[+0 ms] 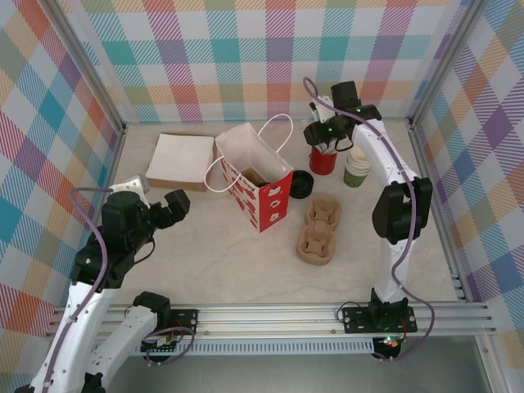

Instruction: Pack the takeout coffee

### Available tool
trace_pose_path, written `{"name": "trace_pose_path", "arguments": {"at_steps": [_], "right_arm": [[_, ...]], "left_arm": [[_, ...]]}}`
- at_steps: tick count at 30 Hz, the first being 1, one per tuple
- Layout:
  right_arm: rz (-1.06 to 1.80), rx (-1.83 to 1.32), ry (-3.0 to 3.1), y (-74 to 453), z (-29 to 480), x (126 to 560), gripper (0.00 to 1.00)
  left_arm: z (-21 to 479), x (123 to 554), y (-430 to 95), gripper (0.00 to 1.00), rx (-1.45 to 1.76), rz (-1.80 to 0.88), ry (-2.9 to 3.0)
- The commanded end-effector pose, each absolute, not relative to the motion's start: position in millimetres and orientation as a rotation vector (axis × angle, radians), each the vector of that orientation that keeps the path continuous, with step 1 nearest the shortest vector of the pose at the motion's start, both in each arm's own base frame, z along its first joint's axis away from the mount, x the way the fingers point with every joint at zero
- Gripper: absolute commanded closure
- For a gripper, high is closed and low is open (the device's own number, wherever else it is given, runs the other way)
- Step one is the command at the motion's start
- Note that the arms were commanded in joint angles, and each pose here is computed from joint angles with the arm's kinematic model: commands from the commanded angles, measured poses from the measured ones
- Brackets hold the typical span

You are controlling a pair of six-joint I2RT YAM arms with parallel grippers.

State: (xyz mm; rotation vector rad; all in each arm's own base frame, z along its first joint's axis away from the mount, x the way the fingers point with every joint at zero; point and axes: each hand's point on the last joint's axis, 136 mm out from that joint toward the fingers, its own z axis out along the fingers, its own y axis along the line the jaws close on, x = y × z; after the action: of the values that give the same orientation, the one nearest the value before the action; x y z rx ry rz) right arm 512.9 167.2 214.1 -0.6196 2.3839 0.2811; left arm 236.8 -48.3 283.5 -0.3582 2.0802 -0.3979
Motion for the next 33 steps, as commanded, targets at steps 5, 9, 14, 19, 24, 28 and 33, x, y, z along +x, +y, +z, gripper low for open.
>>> {"name": "trace_pose_path", "arguments": {"at_steps": [5, 9, 14, 19, 24, 28, 33], "right_arm": [[0.342, -0.649, 2.341, 179, 228, 526, 0.55], [0.364, -0.653, 2.338, 183, 227, 529, 0.62], [0.377, -0.655, 2.337, 186, 226, 532, 0.67], [0.379, -0.655, 2.317, 187, 231, 536, 0.76], [0.355, -0.660, 2.307, 184, 238, 535, 0.88], [0.334, -0.664, 2.289, 181, 250, 530, 0.96], [0.305, -0.665, 2.259, 177, 266, 525, 1.00]], "left_arm": [[290, 236, -41, 0.00, -0.383, -0.374, 2.056], [289, 237, -41, 0.00, -0.381, -0.371, 2.060], [287, 237, -41, 0.00, -0.379, -0.367, 2.066], [288, 237, -41, 0.00, -0.378, -0.365, 2.066], [287, 237, -41, 0.00, -0.378, -0.365, 2.066], [286, 237, -41, 0.00, -0.377, -0.366, 2.070], [286, 238, -42, 0.00, -0.375, -0.369, 2.071]]}}
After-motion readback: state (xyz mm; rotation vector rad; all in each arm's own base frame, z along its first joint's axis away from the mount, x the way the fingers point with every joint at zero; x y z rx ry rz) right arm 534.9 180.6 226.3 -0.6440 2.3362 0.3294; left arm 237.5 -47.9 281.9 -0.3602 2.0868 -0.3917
